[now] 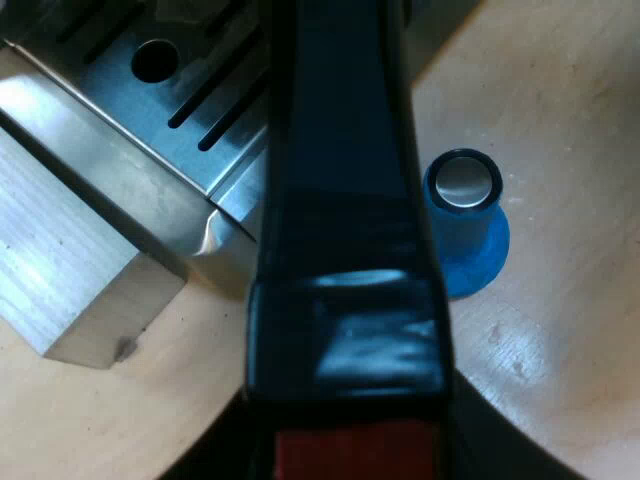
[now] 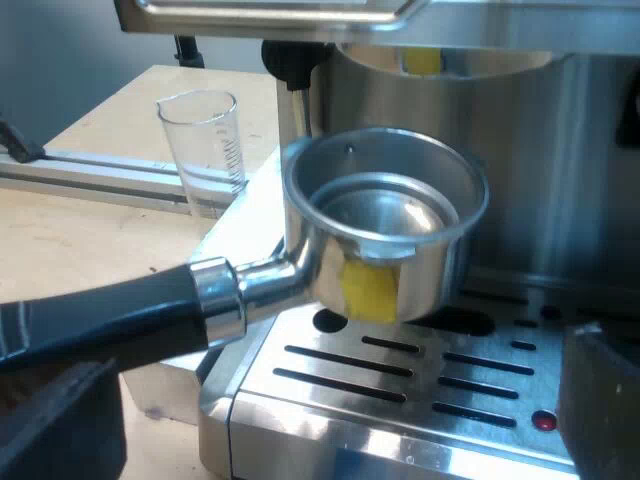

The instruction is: Put the handle in the coffee machine

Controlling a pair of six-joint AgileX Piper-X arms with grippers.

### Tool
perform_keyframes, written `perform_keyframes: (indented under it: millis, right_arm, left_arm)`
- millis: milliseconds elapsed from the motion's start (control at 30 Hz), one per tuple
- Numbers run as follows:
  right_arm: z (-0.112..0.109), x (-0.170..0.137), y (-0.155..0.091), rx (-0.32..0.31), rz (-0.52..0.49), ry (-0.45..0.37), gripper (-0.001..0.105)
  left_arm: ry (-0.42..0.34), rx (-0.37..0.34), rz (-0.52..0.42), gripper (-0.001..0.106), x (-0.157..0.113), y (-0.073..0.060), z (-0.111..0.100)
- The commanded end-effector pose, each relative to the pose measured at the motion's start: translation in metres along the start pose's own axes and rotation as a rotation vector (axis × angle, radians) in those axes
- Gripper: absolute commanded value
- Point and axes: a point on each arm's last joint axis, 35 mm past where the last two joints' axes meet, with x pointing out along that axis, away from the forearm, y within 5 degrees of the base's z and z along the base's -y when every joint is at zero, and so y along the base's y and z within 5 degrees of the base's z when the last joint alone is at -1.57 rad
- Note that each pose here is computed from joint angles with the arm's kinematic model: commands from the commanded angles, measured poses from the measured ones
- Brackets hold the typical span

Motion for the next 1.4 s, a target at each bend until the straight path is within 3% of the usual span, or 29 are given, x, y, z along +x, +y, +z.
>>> perform_keyframes:
  millis: [33, 300, 467, 700, 767, 900, 1067, 1267, 1400]
  right_arm:
    - [0.003, 0.001, -0.003, -0.003, -0.012, -0.007, 0.088]
    - [0.003, 0.001, -0.003, -0.003, -0.012, -0.007, 0.088]
    - [0.003, 0.001, -0.003, -0.003, -0.012, -0.007, 0.088]
    - [0.001, 0.005, 0.002, 0.0, -0.016, -0.028, 0.088]
    - [-0.001, 0.007, 0.005, -0.009, -0.042, -0.038, 0.088]
    - [-0.005, 0.013, 0.009, 0.029, -0.133, -0.064, 0.088]
    - [-0.005, 0.015, 0.012, 0.049, -0.144, -0.078, 0.086]
    - [-0.006, 0.015, 0.012, 0.04, -0.144, -0.077, 0.086]
    - [-0.006, 0.015, 0.012, 0.043, -0.163, -0.08, 0.086]
  left_arm:
    - [-0.07, 0.03, -0.042, 0.0, -0.004, -0.001, 0.008]
    - [-0.071, 0.045, -0.064, 0.0, -0.003, -0.001, 0.008]
    - [-0.058, 0.007, -0.05, 0.0, 0.004, 0.013, 0.006]
    - [-0.055, 0.069, -0.062, 0.0, 0.007, 0.018, 0.005]
    - [-0.066, 0.07, -0.079, 0.0, 0.007, 0.018, 0.005]
    - [-0.077, 0.07, -0.102, 0.0, 0.006, 0.017, 0.006]
    - [-0.086, 0.064, -0.132, 0.0, 0.008, 0.017, 0.006]
    - [-0.072, 0.035, -0.152, 0.0, 0.017, 0.026, 0.008]
    - [-0.095, 0.038, -0.131, 0.0, 0.014, 0.041, 0.014]
